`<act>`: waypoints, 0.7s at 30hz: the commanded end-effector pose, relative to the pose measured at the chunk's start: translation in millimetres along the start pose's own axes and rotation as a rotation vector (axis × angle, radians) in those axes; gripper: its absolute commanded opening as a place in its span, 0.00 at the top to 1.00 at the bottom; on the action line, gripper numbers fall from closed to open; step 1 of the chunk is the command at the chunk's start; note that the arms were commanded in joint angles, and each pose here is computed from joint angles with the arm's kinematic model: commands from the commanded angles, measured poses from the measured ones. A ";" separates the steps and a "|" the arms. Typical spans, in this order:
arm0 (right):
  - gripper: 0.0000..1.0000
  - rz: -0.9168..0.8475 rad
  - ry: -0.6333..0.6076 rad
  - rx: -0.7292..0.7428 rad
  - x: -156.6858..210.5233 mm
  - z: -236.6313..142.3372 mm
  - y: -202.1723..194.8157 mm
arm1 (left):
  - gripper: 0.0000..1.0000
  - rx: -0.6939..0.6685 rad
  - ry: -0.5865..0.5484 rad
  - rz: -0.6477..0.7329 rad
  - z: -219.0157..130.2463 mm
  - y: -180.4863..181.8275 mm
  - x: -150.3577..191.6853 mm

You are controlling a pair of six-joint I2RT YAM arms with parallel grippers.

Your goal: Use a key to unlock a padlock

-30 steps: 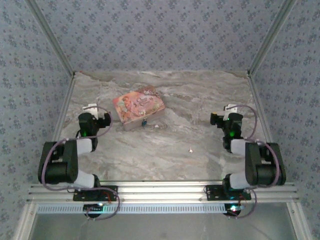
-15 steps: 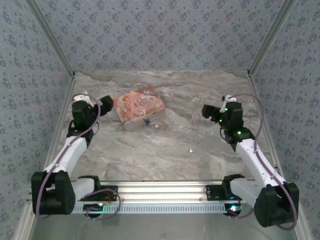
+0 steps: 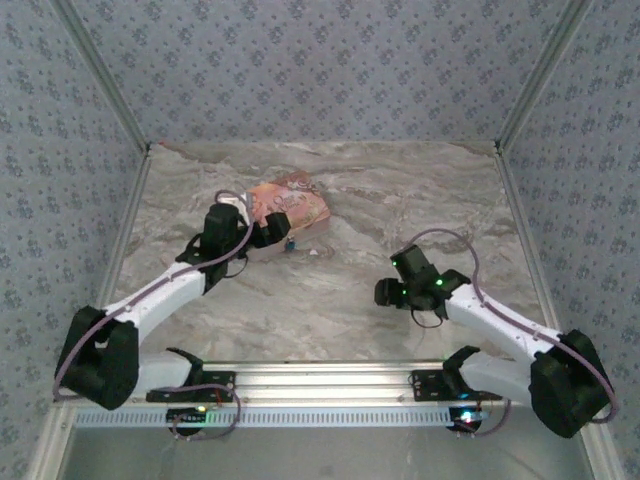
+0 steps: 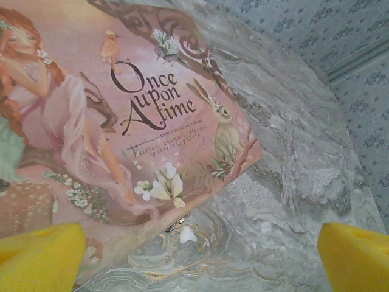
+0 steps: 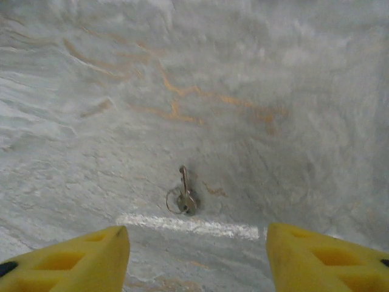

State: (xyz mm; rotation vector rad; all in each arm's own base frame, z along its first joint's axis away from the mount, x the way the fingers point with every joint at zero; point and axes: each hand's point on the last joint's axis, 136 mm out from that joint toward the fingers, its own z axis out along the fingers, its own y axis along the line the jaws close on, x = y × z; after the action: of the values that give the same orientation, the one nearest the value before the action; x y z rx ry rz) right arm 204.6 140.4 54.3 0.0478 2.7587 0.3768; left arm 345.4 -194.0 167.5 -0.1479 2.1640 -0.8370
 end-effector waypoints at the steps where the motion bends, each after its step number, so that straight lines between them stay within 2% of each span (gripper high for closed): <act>1: 0.43 0.045 0.008 -0.008 3.2 7.2 3.9 | 0.02 0.041 -0.036 0.007 2.7 -19.8 -14.3; 8: 0.54 0.048 0.017 0.009 2.6 19.1 4.0 | 0.02 0.039 -0.031 0.012 4.0 -22.1 -10.7; 21: 0.65 0.058 0.052 0.014 8.7 31.2 4.9 | 0.02 0.037 -0.023 0.012 5.0 -22.3 -9.0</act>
State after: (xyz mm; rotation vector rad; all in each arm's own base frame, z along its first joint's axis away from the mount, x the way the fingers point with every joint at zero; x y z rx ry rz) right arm 212.1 152.9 30.4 0.1058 2.7911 0.3804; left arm 345.7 -207.3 170.6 -0.1240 2.1639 -0.8558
